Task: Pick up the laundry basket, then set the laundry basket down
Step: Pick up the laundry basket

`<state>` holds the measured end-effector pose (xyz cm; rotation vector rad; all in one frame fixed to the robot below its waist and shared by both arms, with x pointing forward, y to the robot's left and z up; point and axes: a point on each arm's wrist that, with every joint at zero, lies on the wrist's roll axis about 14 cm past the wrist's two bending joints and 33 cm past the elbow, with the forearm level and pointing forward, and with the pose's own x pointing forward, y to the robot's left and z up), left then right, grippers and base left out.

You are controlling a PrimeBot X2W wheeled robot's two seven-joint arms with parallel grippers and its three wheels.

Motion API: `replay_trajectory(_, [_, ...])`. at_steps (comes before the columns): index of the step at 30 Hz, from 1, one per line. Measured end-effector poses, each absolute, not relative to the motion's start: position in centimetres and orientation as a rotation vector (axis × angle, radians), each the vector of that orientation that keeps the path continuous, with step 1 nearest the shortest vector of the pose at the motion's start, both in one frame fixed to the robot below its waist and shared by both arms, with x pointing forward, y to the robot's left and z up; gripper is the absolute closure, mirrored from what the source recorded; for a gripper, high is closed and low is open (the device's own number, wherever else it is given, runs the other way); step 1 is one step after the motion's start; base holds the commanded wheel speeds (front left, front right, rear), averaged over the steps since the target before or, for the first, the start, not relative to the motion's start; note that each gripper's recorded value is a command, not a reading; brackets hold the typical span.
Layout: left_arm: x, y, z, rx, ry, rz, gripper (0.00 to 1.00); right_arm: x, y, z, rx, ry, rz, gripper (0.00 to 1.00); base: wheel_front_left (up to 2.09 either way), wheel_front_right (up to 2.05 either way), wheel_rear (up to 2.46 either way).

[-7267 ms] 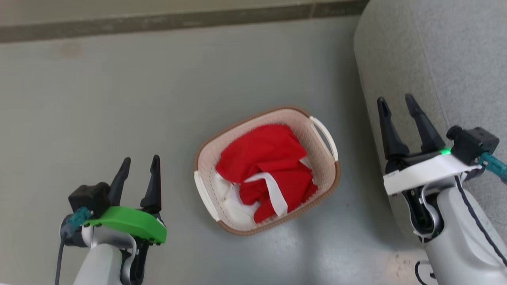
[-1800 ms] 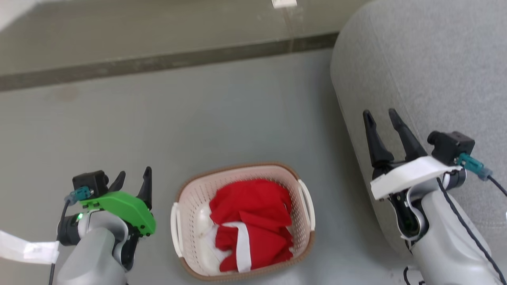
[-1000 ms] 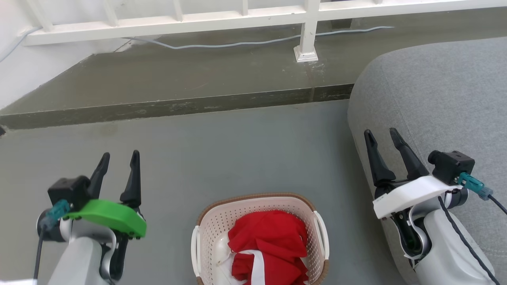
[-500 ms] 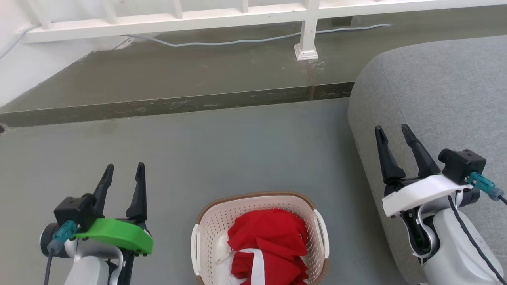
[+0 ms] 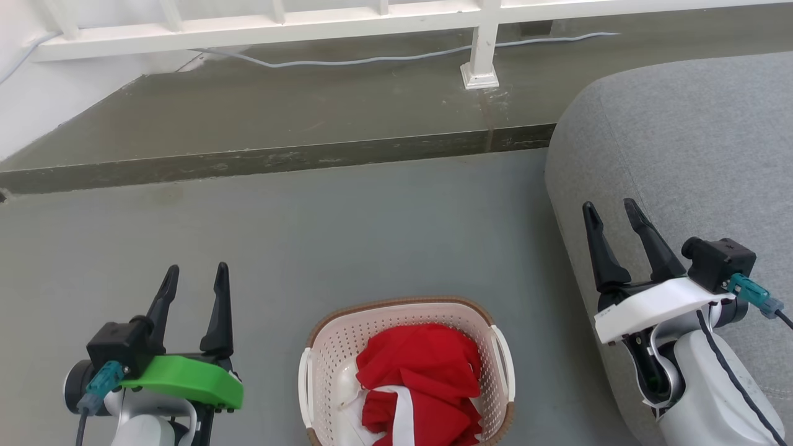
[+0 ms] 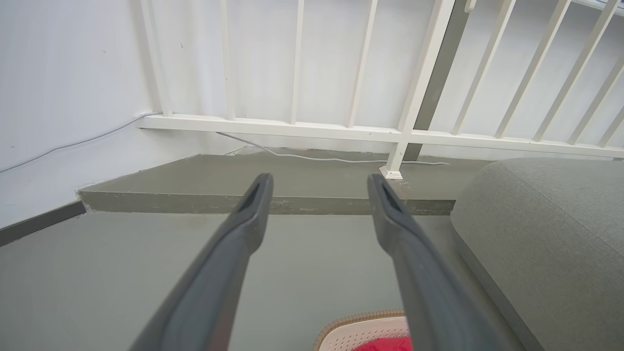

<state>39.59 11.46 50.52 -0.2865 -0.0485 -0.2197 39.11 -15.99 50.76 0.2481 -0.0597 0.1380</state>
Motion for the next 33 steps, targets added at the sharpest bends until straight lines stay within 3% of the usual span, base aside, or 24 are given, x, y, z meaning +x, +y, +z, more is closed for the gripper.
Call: replay_trajectory(33, [40.0,11.3,49.3,-0.309,-0.022,-0.208,0.0,39.6,-15.8,48.7,0.246,-0.001,0.136,0.0,0.0,0.0,0.0])
